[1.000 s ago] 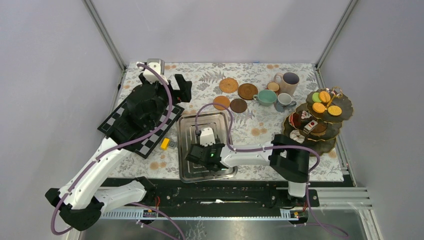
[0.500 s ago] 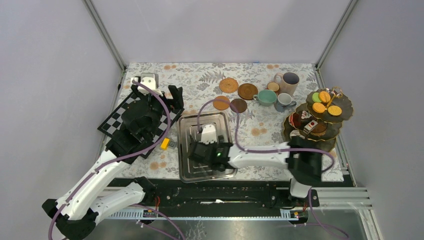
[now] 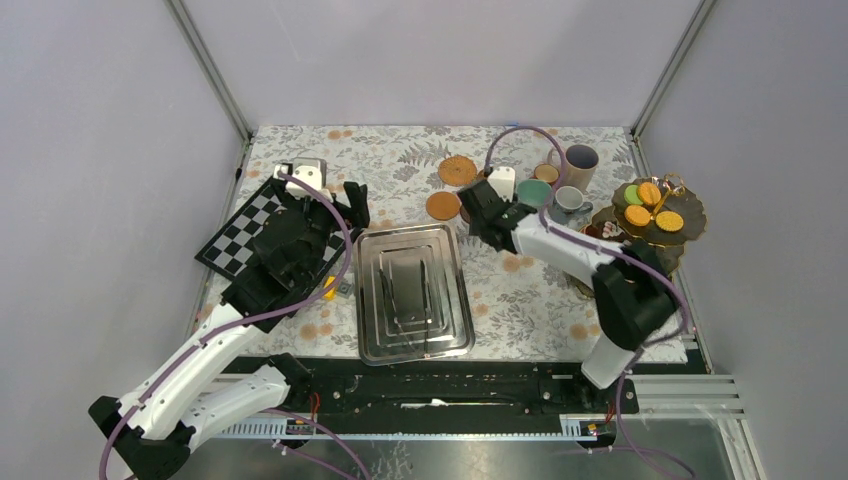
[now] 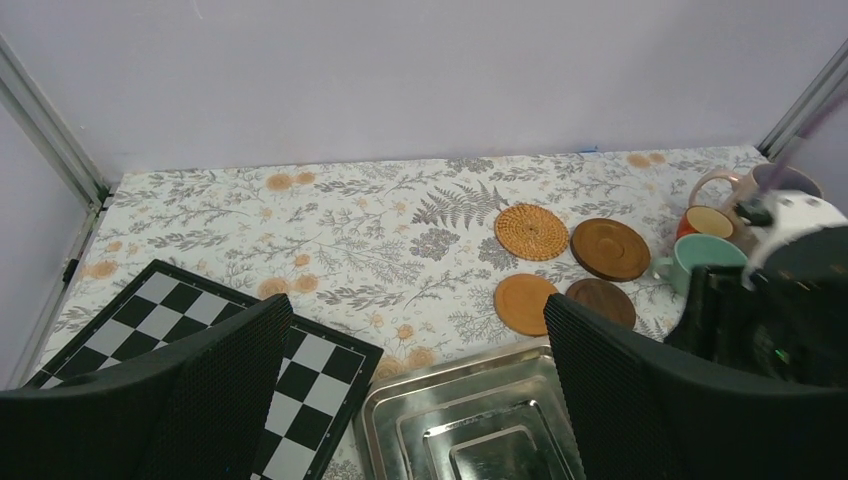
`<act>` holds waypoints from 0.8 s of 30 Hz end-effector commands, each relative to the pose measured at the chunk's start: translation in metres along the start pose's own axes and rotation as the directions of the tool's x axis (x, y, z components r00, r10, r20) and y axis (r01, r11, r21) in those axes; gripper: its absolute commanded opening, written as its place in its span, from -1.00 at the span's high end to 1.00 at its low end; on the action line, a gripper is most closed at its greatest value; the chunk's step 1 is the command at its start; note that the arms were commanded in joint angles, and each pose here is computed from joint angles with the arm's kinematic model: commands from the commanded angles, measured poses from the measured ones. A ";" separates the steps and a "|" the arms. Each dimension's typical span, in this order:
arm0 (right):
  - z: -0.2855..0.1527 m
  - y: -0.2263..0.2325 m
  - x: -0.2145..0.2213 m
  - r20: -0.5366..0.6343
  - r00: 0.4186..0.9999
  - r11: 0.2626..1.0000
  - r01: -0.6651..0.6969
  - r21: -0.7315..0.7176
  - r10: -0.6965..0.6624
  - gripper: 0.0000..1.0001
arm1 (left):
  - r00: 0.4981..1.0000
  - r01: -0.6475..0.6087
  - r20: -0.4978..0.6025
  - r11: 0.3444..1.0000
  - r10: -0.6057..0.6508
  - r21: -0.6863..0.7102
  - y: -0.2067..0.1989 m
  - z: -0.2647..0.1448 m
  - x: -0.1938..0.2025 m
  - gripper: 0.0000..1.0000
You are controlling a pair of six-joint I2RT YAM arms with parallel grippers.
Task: Serve the afternoon tea
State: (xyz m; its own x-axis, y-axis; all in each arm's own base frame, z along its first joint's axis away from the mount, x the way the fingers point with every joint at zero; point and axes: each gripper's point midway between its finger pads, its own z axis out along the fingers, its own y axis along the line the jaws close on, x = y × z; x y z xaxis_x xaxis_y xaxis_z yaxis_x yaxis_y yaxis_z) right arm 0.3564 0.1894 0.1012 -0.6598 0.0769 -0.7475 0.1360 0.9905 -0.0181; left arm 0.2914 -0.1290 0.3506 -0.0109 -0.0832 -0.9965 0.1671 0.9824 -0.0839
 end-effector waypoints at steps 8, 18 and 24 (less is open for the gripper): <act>0.099 0.021 -0.024 -0.093 0.991 0.993 0.105 0.052 -0.099 0.34 | 0.999 0.012 0.047 1.000 -0.013 0.025 -0.005 0.001 -0.007 -0.98; 0.125 0.017 -0.008 -0.156 0.977 0.987 0.155 0.032 -0.149 0.54 | 0.999 0.014 0.048 0.999 -0.016 0.040 -0.008 0.001 -0.008 -0.98; 0.129 0.004 0.012 -0.221 0.956 0.976 0.211 0.059 -0.193 0.54 | 0.999 0.015 0.048 0.999 -0.018 0.049 -0.009 0.001 -0.008 -0.98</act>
State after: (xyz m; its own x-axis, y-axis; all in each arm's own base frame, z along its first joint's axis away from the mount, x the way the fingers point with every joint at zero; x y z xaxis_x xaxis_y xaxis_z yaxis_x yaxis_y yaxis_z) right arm 0.4513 0.1847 0.0182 -0.7844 -0.0583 -0.6175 0.0663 0.9820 -0.1770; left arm 0.2919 -0.1329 0.3454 -0.0143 -0.0767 -0.9970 0.1853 0.9796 -0.0780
